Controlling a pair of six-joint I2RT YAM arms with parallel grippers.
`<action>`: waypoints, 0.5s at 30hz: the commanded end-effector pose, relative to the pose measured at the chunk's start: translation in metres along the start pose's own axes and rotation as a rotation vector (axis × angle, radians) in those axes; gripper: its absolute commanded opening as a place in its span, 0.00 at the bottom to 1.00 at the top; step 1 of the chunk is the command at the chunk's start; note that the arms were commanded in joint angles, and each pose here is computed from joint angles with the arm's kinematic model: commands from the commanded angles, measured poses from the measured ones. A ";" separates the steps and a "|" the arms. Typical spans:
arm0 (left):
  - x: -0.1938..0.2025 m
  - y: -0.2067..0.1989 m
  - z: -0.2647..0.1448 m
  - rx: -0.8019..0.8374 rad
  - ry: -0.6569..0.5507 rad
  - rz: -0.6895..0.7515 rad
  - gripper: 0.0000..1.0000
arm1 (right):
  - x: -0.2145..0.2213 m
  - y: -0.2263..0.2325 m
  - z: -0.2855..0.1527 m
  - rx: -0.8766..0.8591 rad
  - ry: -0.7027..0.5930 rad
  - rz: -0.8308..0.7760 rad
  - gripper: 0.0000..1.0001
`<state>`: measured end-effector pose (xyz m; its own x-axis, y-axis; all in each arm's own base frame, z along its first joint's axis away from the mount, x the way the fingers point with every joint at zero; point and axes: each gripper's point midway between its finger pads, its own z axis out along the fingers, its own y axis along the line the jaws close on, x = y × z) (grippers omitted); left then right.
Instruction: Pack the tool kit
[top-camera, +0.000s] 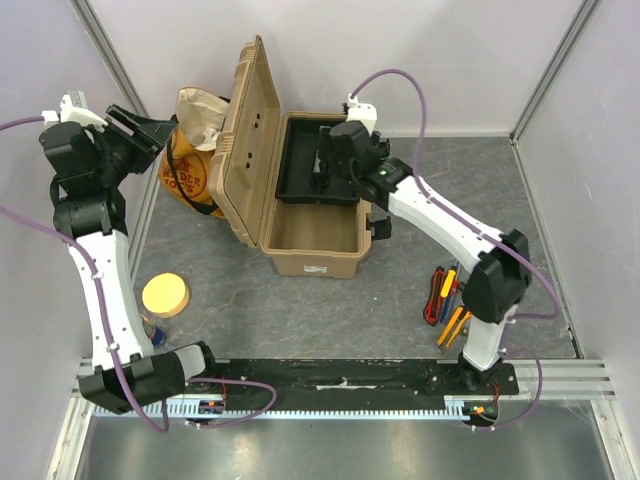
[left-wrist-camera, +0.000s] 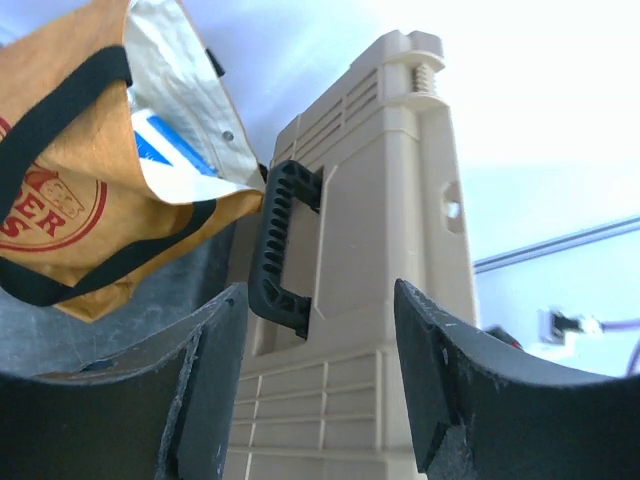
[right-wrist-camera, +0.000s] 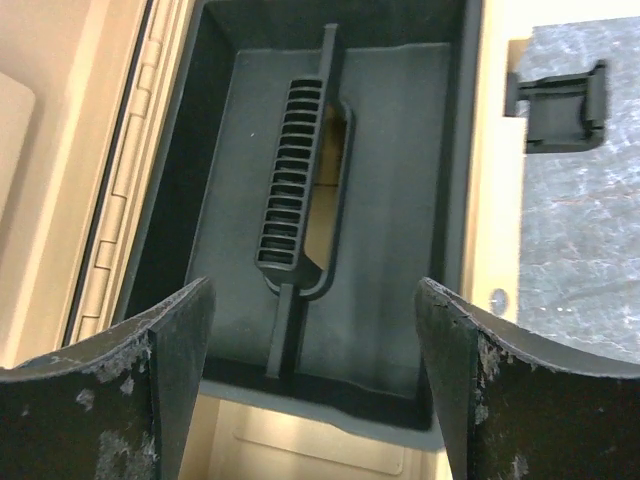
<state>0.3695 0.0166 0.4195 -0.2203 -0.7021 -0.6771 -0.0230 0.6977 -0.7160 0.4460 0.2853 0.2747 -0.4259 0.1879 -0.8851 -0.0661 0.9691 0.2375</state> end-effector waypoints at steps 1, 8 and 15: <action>-0.003 -0.026 -0.033 0.038 -0.026 0.160 0.66 | -0.004 0.017 0.021 0.032 -0.037 -0.046 0.86; 0.015 -0.092 -0.066 0.307 0.029 0.328 0.66 | 0.020 0.029 0.061 0.065 -0.010 -0.098 0.79; 0.030 -0.113 -0.075 0.430 0.076 0.365 0.66 | 0.039 0.034 0.084 0.071 0.024 -0.120 0.68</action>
<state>0.3064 -0.0560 0.4743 -0.2546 -0.4822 -0.8382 0.3338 0.7697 -0.5442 0.4936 0.3362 0.1982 -0.4775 0.0571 -0.8768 -0.0635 0.9930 0.0993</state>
